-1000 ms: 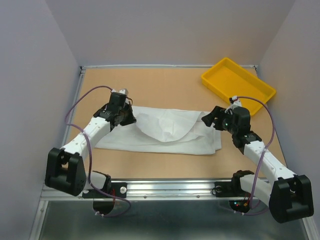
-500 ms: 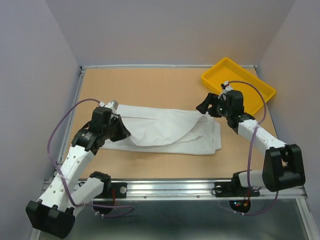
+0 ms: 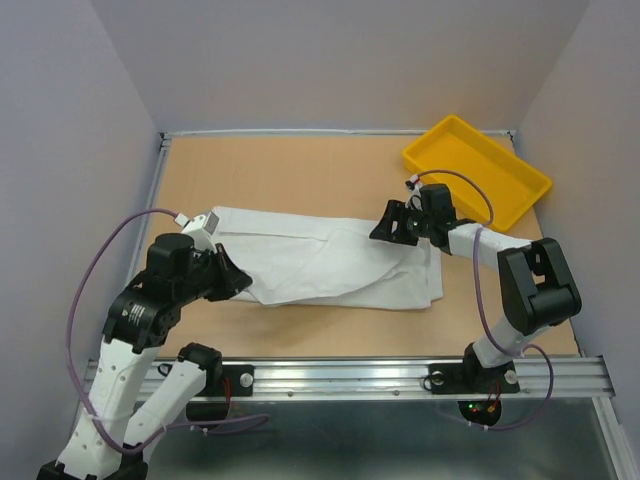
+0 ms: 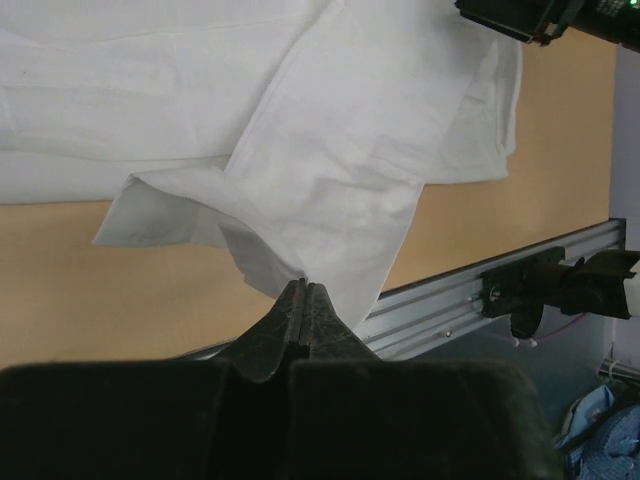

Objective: Fold and stack the long sleeve shirts
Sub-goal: Fold the shirt

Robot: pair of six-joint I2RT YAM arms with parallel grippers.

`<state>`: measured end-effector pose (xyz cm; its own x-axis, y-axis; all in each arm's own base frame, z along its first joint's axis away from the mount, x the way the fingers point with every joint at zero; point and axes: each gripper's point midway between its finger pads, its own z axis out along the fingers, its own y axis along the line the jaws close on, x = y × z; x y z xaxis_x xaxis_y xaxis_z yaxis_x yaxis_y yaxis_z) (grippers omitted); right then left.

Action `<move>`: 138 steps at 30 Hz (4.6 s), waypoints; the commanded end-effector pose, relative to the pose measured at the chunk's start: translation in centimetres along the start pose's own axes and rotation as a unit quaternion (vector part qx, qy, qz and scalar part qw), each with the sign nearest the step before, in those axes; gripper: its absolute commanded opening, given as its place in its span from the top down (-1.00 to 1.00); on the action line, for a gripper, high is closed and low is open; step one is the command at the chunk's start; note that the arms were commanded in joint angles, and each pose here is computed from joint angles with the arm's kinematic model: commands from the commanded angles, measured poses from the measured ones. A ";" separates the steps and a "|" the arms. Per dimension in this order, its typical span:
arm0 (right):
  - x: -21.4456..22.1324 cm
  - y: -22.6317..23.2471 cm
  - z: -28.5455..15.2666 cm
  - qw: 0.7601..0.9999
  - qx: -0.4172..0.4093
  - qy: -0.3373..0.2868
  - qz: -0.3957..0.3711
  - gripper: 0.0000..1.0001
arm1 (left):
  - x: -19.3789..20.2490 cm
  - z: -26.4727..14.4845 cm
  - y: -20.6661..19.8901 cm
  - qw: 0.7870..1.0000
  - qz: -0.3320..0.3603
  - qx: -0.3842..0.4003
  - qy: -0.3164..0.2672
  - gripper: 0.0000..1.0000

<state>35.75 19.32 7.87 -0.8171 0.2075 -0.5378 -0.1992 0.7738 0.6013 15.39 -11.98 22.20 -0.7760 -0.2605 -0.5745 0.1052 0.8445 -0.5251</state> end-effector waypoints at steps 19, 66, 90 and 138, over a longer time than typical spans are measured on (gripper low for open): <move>0.8 -0.7 0.5 0.998 0.032 0.025 -0.045 -0.33 | 3.6 -4.7 -7.3 0.967 0.071 0.237 0.059 1.00; -2.0 8.1 -3.0 0.971 0.072 -0.084 -0.212 -0.47 | -9.4 3.8 -3.8 0.986 -0.121 0.028 -0.109 1.00; 2.2 9.6 -5.1 0.970 -0.013 -0.035 -0.240 -0.49 | -16.9 14.5 15.0 0.938 -0.165 -0.277 -0.126 0.18; 5.3 7.2 -5.4 0.974 0.001 -0.011 -0.225 -0.49 | -8.5 20.3 19.9 0.968 -0.095 -0.234 0.011 0.42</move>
<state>26.93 22.46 12.31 -0.6520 -0.1445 -0.7444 -0.5254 0.7939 0.3061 35.97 -1.98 2.68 -0.7732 -0.4378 -0.4587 -0.3569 0.8984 -0.2559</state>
